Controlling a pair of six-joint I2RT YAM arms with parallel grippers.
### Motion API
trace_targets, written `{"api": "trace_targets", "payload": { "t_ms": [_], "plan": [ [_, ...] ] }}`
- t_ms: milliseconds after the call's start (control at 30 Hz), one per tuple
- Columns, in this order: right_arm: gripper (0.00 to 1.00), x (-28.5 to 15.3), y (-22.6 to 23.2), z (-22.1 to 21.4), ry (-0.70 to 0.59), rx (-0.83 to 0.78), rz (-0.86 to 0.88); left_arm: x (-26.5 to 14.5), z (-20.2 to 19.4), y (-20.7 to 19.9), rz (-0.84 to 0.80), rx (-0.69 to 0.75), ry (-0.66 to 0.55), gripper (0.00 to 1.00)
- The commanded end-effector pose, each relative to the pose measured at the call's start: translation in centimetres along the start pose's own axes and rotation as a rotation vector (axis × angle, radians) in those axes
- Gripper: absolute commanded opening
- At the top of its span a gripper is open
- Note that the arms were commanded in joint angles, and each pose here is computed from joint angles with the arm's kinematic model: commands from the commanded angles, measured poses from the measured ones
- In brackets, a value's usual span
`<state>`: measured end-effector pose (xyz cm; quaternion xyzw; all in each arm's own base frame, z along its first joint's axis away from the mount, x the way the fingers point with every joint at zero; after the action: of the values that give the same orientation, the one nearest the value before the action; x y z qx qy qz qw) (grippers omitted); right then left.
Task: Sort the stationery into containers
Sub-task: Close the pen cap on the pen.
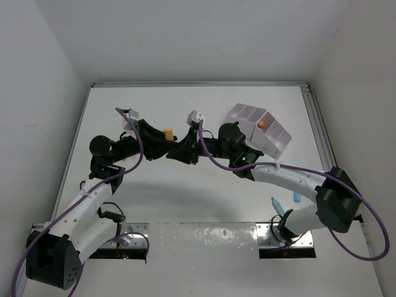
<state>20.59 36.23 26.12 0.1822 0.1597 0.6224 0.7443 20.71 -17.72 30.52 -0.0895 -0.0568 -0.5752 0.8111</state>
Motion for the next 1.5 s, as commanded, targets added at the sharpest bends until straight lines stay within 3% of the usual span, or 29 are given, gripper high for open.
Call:
{"api": "trace_targets", "payload": {
  "t_ms": [0, 300, 400, 433, 500, 767, 867, 1133, 1300, 1400, 1467],
  "plan": [
    [0.00, -0.3, 3.6, 3.6, -0.135, -0.098, 0.097, 0.1, 0.8, -0.8, -0.024, 0.027, -0.010, 0.30],
    [0.00, -0.7, 4.2, 4.1, -0.164, -0.146, 0.080, -0.2, 0.8, -1.5, -0.050, 0.017, -0.003, 0.24],
    [0.00, -1.0, 4.2, 4.5, -0.197, -0.152, 0.079, -0.1, 1.1, -1.6, -0.055, 0.023, -0.008, 0.38],
    [0.00, -1.2, 4.1, 4.6, -0.205, -0.148, 0.078, -0.1, 1.2, -1.6, -0.051, 0.018, -0.010, 0.46],
    [0.00, -1.6, 4.1, 5.1, -0.227, -0.148, 0.083, -0.1, 1.5, -1.4, -0.031, 0.008, -0.019, 0.48],
    [0.00, -2.4, 4.2, 5.1, -0.234, -0.158, 0.068, 0.1, 2.6, -1.6, -0.041, 0.021, -0.050, 0.39],
    [0.00, -2.3, 4.2, 5.2, -0.234, -0.159, 0.073, 0.2, 2.6, -1.4, -0.042, 0.025, -0.049, 0.31],
    [0.00, -0.9, 3.9, 4.2, -0.197, -0.140, 0.086, 0.2, 3.5, -0.7, 0.039, -0.020, -0.147, 0.37],
    [0.00, -0.9, 4.1, 4.4, -0.206, -0.143, 0.094, 0.1, 3.8, -0.5, 0.068, -0.056, -0.199, 0.20],
    [0.00, -0.9, 3.9, 4.4, -0.196, -0.139, 0.085, 0.1, 3.6, -0.5, 0.073, -0.062, -0.200, 0.22],
    [0.00, -0.7, 3.8, 4.2, -0.192, -0.131, 0.087, 0.1, 3.6, -0.5, 0.073, -0.077, -0.206, 0.31]
  ]
}}
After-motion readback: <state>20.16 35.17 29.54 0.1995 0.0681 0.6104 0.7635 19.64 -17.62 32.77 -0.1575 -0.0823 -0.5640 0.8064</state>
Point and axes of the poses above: each gripper's point midway between its finger pads, its own x axis out along the fingers, its own y axis along the line the jaws close on, z = x × y, the point moved 4 cm from there along -x, back along the fingers, and after that the axes turned 14 degrees about x, right-handed, at the moved point
